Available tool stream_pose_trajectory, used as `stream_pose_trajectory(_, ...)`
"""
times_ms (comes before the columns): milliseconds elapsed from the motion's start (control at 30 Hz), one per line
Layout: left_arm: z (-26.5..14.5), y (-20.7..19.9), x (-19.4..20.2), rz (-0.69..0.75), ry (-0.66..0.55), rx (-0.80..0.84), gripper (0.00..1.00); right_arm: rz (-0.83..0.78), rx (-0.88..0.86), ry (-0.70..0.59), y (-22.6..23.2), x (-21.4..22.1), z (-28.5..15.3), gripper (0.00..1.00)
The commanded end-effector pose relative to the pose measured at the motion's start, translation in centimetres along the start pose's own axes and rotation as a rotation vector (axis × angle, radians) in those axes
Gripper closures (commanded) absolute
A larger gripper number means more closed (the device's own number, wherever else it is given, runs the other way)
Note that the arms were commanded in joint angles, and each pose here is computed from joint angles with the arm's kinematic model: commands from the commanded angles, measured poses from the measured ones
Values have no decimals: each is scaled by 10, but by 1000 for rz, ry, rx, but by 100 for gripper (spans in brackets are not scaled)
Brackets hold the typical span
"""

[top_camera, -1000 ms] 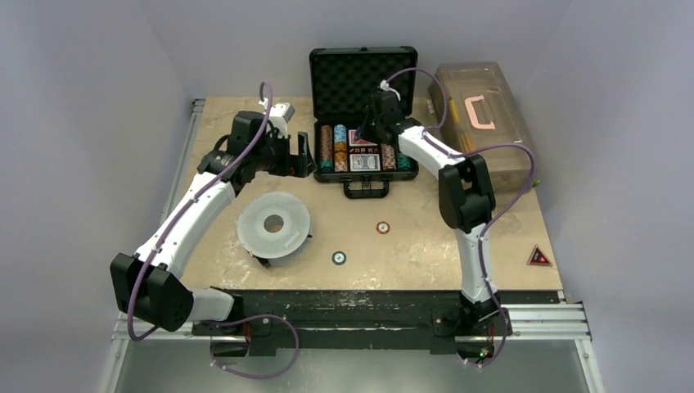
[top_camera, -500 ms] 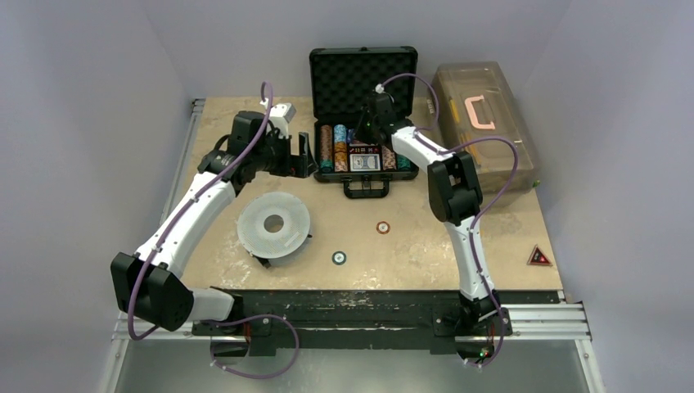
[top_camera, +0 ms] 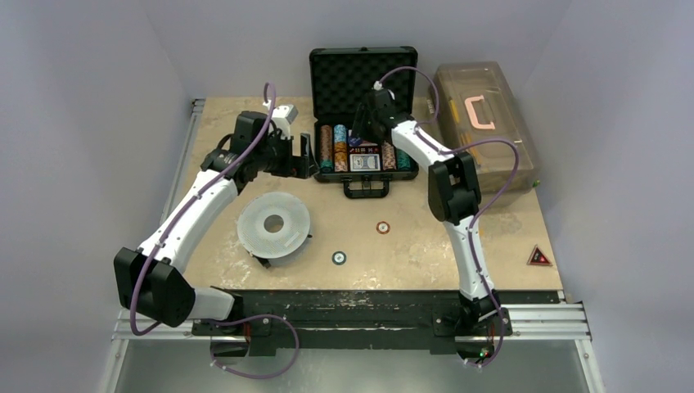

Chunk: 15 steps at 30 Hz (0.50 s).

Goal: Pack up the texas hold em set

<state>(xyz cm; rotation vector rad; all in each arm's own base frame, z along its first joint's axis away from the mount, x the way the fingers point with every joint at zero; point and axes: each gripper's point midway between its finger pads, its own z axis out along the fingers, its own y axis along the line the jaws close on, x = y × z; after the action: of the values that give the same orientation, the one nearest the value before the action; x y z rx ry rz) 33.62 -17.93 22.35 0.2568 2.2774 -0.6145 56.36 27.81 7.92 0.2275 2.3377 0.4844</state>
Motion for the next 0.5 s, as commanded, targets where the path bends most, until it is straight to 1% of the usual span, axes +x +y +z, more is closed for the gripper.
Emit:
stream_pose_trajectory(0,-8,0,-14,33,-58,-14,10,-142,99,-81,-2,-45,-66,39)
stream_pose_trajectory(100,-12,8,-20,19,-91,-47,9,-201,101,-111,-3,-46,-103,32)
stream_pose_trajectory(167,-14,15,-22,8,-109,-82,9,-234,82,-134,0,-41,-134,30)
stream_pose_trajectory(233,-15,27,-22,4,-123,-139,9,-269,58,-146,3,-27,-162,27)
stream_pose_trajectory(267,-14,32,-22,1,-128,-167,9,-283,52,-145,2,-17,-174,27)
stream_pose_trajectory(300,-14,36,-22,-3,-131,-188,10,-300,53,-123,-5,2,-179,26)
stream_pose_trajectory(400,-11,49,-21,-4,-120,-242,10,-345,-16,-76,-1,46,-203,26)
stream_pose_trajectory(467,-7,58,-18,-3,-107,-276,10,-389,-56,-10,3,86,-214,23)
